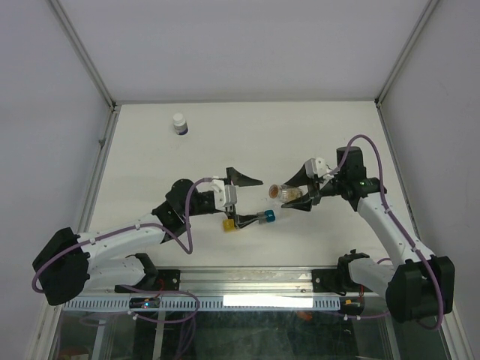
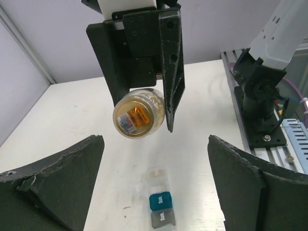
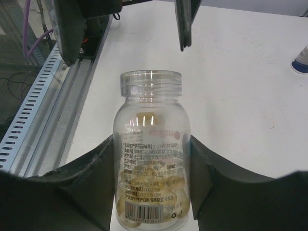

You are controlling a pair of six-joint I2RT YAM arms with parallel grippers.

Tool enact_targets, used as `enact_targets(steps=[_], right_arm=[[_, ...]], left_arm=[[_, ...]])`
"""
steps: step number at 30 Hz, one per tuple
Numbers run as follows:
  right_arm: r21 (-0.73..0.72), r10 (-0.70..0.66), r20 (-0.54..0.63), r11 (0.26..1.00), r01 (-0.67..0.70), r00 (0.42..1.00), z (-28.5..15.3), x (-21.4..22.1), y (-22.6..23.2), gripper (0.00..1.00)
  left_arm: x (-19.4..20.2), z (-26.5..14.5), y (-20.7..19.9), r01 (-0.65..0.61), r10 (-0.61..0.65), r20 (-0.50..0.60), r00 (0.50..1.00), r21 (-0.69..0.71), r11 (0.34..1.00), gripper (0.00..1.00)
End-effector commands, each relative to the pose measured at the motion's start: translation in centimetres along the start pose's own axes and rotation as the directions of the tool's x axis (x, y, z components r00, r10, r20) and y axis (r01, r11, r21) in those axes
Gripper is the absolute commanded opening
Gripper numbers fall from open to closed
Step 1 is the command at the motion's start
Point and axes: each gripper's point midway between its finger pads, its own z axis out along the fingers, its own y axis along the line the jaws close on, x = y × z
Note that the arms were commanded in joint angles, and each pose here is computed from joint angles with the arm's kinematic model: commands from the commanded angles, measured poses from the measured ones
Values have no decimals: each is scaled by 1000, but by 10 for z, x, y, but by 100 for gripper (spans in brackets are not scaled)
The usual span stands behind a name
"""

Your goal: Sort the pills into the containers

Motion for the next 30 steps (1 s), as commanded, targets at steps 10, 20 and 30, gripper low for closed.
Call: enact_targets(steps=[10, 20, 30], right_arm=[[-35, -66, 24, 997, 67, 998, 3, -1, 1, 0], [-36, -65, 23, 997, 65, 998, 3, -1, 2, 0], [-37, -63, 24, 997, 64, 998, 3, 0, 3, 0]], left_arm=[[-1, 39, 28, -69, 70, -8, 998, 20, 997, 72], [2, 44, 27, -34, 34, 4, 999, 28, 999, 59], [-2, 47, 30, 10, -10, 21, 1000, 9, 1000, 50]])
